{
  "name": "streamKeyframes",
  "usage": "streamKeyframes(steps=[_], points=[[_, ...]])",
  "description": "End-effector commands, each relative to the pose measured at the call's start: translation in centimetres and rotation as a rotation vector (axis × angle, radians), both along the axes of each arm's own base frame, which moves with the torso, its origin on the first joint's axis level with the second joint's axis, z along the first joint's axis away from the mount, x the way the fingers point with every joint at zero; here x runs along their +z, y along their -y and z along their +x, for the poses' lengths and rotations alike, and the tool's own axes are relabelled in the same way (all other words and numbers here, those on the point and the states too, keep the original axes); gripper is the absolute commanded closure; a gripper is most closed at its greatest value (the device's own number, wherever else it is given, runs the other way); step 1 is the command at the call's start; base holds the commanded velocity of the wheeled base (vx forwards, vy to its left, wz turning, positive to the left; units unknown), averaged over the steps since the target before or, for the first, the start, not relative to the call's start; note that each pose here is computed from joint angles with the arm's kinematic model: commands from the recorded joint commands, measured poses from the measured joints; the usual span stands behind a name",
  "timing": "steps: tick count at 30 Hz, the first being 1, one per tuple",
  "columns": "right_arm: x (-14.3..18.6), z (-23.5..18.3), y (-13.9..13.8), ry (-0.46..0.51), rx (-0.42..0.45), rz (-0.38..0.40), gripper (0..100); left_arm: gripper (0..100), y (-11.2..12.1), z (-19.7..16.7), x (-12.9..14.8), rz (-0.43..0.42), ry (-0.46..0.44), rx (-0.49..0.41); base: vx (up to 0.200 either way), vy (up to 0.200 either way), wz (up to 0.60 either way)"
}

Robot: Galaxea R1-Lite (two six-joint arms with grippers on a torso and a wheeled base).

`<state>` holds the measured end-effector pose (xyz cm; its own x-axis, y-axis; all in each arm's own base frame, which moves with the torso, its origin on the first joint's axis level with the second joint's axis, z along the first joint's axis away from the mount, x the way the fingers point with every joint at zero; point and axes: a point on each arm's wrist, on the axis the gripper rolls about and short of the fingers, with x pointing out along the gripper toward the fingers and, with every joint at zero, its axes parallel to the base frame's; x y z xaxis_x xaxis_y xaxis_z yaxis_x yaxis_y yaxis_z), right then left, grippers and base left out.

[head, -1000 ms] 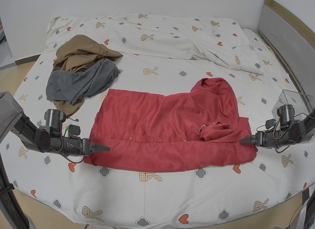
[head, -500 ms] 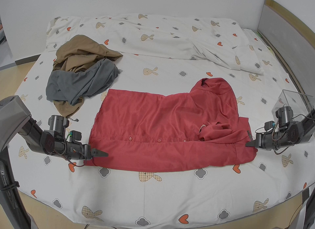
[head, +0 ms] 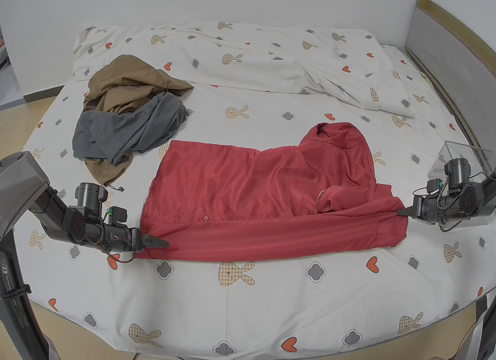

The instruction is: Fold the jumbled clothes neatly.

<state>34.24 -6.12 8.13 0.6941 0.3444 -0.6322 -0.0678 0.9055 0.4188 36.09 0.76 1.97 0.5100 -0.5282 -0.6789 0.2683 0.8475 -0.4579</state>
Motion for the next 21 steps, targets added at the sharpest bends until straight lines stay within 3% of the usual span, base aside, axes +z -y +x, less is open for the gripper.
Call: streamKeyframes(steps=[1, 8, 9, 13, 21], points=[[-0.3, 0.0, -0.5, -0.012, 0.008, -0.002, 100, 0, 0.0, 0.0, -0.2, 0.002, -0.005, 0.002, 0.000, 0.000, 0.00], [-0.4, -0.1, -1.2, -0.019, 0.030, -0.002, 100, 0, 0.0, -0.1, 0.0, 0.003, -0.001, 0.001, 0.000, 0.000, 0.00], [-0.3, -0.1, -1.2, -0.018, 0.030, -0.002, 0, 0, 0.0, -0.1, 0.0, 0.004, -0.001, 0.002, 0.000, 0.000, 0.00], [0.1, -0.4, -1.1, -0.002, 0.025, -0.006, 0, 0, 0.1, -0.3, 0.6, 0.005, 0.014, -0.003, 0.000, 0.000, 0.00], [4.7, -1.8, -1.3, 0.129, 0.021, -0.023, 0, 0, 0.5, -1.1, 2.8, 0.005, 0.063, -0.012, 0.000, 0.000, 0.00]])
